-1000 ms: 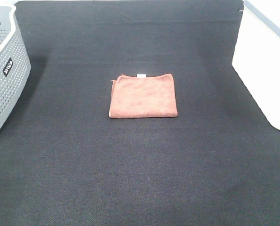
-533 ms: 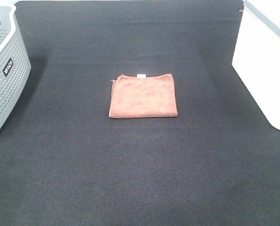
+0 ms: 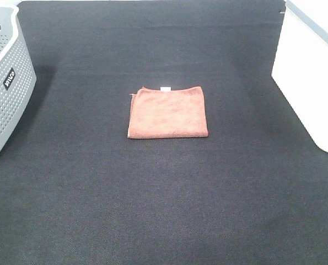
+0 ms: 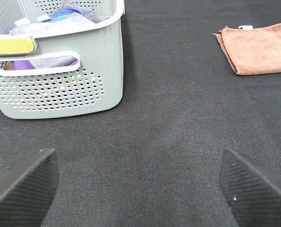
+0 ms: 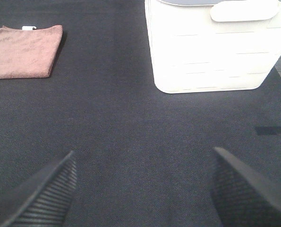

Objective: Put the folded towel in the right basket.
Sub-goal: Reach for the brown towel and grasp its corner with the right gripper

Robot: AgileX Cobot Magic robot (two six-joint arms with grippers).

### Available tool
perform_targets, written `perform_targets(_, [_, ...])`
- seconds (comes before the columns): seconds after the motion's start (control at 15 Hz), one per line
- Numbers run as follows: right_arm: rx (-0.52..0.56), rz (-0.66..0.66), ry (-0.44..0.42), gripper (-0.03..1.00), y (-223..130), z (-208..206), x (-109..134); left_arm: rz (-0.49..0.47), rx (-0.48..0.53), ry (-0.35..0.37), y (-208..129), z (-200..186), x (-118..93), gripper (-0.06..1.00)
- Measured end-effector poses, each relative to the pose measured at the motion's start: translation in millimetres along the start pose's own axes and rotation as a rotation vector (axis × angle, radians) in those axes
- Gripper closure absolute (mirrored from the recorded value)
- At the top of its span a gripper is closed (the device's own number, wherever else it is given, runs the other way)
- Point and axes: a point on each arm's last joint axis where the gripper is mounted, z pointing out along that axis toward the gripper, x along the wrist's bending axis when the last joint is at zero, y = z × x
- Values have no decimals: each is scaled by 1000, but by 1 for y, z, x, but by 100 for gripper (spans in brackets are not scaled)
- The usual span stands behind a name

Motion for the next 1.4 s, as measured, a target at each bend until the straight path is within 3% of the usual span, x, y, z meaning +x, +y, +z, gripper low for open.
perform_targets(0.47, [-22, 2, 0, 24, 13, 2, 0, 0, 0, 0, 0, 0, 0, 7])
perform_targets(0.67, [-17, 18, 7, 24, 62, 25, -2, 0, 0, 0, 0, 0, 0, 7])
perform_targets(1.0, [166, 89, 78, 24, 143, 90, 1, 0, 0, 0, 0, 0, 0, 7])
perform_targets(1.13, [177, 84, 92, 24, 158, 101, 1, 0, 0, 0, 0, 0, 0, 7])
perform_targets(1.4, [251, 106, 184, 24, 212, 168, 5, 0, 0, 0, 0, 0, 0, 7])
